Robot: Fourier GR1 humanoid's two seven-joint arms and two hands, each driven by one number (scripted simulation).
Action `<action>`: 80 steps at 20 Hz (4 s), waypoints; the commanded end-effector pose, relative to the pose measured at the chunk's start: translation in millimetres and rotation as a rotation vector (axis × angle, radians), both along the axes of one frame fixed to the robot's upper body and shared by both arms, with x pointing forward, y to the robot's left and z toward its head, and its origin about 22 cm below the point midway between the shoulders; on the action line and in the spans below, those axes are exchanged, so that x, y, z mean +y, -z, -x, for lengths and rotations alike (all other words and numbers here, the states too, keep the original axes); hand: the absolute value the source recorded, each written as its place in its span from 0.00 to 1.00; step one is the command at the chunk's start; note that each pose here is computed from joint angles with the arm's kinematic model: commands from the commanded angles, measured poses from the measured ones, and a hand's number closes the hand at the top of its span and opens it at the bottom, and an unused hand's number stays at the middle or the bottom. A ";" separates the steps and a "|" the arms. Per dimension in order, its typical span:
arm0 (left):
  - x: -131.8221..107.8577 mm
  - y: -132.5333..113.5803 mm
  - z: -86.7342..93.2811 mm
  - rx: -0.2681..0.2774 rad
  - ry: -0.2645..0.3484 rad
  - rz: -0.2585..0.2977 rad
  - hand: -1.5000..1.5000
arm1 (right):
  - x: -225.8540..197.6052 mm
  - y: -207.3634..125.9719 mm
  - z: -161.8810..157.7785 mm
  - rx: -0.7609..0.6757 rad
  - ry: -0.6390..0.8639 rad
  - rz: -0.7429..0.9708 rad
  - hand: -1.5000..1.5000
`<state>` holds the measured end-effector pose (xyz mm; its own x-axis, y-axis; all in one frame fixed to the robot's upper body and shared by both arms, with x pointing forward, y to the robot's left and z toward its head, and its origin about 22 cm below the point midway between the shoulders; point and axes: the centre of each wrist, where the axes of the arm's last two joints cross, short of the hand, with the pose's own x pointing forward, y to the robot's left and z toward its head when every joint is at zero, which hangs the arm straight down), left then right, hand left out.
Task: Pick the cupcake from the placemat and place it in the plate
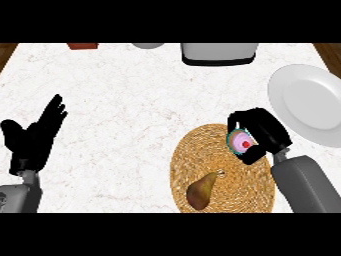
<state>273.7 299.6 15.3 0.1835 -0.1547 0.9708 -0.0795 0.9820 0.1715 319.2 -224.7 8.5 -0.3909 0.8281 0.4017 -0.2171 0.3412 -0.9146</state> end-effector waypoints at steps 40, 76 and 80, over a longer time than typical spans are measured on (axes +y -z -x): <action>-30.3 -17.9 -16.3 -0.027 0.073 0.009 0.50 | -257.8 -39.3 -11.0 -0.086 0.601 -0.265 0.00; -27.7 4.5 -6.1 -0.026 0.069 0.010 0.50 | -333.6 -74.4 45.1 -0.118 0.438 -0.939 0.00; -24.3 -1.9 -10.7 -0.026 0.085 0.013 0.50 | -341.0 -64.1 61.6 -0.127 0.469 -0.918 0.00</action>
